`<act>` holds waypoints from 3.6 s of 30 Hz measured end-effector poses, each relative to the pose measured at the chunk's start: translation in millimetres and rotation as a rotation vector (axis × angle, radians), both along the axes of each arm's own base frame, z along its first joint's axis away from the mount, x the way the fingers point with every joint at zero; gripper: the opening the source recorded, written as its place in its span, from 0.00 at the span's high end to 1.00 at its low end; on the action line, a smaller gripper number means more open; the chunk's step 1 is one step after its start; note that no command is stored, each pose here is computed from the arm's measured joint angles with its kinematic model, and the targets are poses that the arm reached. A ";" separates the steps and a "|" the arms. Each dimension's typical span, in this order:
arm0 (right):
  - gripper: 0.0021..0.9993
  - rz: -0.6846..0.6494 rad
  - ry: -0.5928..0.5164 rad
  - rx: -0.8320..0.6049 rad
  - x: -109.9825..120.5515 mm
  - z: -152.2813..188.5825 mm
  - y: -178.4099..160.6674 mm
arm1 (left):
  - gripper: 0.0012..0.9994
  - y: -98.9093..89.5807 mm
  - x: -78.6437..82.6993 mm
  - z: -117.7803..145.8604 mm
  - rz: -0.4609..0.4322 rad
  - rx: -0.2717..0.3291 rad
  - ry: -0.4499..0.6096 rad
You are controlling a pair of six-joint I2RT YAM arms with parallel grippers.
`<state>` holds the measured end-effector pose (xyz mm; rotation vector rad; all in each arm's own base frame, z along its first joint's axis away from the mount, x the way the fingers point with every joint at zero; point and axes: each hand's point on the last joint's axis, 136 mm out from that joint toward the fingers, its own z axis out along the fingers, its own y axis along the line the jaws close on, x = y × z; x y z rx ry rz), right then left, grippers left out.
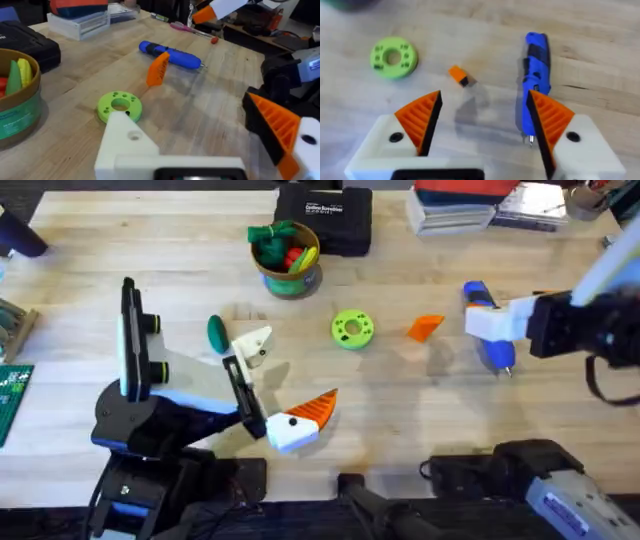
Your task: Pick up the gripper from the table and insert it into the empty holder that is missing its gripper. Then pick up a screw, insert it into the mounting hole, and use the screwdriver to tighten it. Finally, clean up the table by picking up the vegetable and placing it into the bucket.
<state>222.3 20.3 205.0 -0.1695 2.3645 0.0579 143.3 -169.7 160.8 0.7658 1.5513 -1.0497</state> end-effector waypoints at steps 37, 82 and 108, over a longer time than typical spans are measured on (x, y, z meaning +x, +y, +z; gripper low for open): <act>0.30 0.552 0.680 -0.355 50.3 -113.4 54.6 | 0.01 -0.2 -0.5 0.0 -0.004 0.011 -0.025; 0.99 0.581 0.383 0.836 13.5 -42.9 125.6 | 0.01 -0.2 -0.5 0.0 -0.004 0.011 -0.025; 0.99 0.779 0.829 1.197 -10.9 -40.1 241.5 | 0.01 -0.2 -0.5 0.0 -0.004 0.011 -0.025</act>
